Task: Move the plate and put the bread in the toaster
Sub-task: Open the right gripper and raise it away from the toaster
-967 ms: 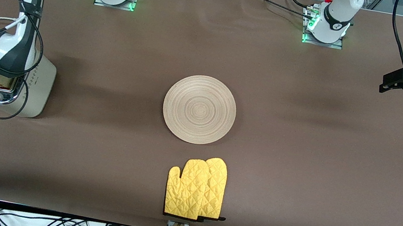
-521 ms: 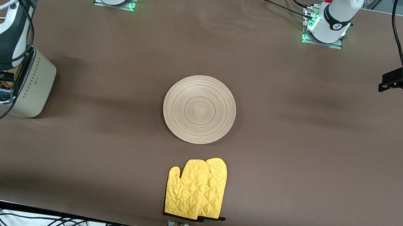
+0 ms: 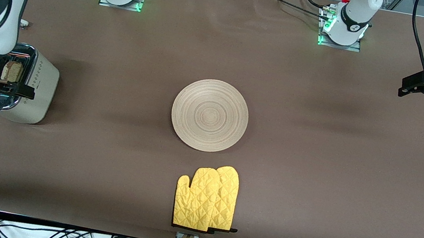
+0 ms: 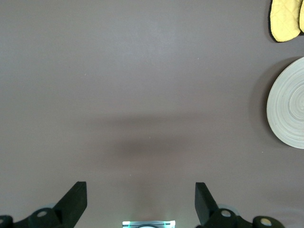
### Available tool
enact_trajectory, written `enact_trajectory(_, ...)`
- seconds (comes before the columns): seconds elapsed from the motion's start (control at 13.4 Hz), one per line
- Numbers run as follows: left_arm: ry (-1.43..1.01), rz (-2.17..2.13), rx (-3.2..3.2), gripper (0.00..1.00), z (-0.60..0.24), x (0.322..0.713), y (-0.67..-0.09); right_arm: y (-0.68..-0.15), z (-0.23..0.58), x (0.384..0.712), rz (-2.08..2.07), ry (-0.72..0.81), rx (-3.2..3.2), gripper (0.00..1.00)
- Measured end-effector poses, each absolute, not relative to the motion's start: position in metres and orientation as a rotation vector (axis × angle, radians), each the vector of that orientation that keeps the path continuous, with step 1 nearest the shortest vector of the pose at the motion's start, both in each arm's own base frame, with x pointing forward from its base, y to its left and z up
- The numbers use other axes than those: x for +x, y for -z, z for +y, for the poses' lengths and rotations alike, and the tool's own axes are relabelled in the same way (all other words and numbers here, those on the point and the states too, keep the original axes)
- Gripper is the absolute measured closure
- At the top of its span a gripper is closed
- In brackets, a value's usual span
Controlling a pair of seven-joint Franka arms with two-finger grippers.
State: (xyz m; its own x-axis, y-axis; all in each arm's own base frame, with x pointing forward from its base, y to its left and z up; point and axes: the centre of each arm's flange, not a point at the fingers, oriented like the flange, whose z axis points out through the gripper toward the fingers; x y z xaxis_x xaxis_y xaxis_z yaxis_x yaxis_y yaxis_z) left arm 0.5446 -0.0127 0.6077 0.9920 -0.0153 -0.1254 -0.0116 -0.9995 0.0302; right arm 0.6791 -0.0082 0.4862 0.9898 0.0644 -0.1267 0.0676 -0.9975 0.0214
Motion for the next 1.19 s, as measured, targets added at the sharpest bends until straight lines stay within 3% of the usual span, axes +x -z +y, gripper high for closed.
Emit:
enact_trajectory(0.3, 0.196, -0.021, 3.106, 0.00, -0.013, 0.545, -0.608, -0.503, 0.036, 0.671, 0.280, 0.189, 3.112, 0.00)
enact_trajectory(0.52, 0.197, -0.021, 3.106, 0.00, -0.013, 0.545, -0.608, -0.526, 0.055, 0.663, 0.410, 0.084, 3.074, 0.00)
enact_trajectory(0.74, 0.197, -0.021, 3.106, 0.00, -0.013, 0.545, -0.608, -0.545, 0.030, 0.650, 0.386, -0.011, 3.114, 0.00)
enact_trajectory(1.19, 0.203, -0.038, 3.106, 0.00, -0.019, 0.545, -0.606, -0.572, 0.006, 0.611, 0.352, -0.051, 3.152, 0.00)
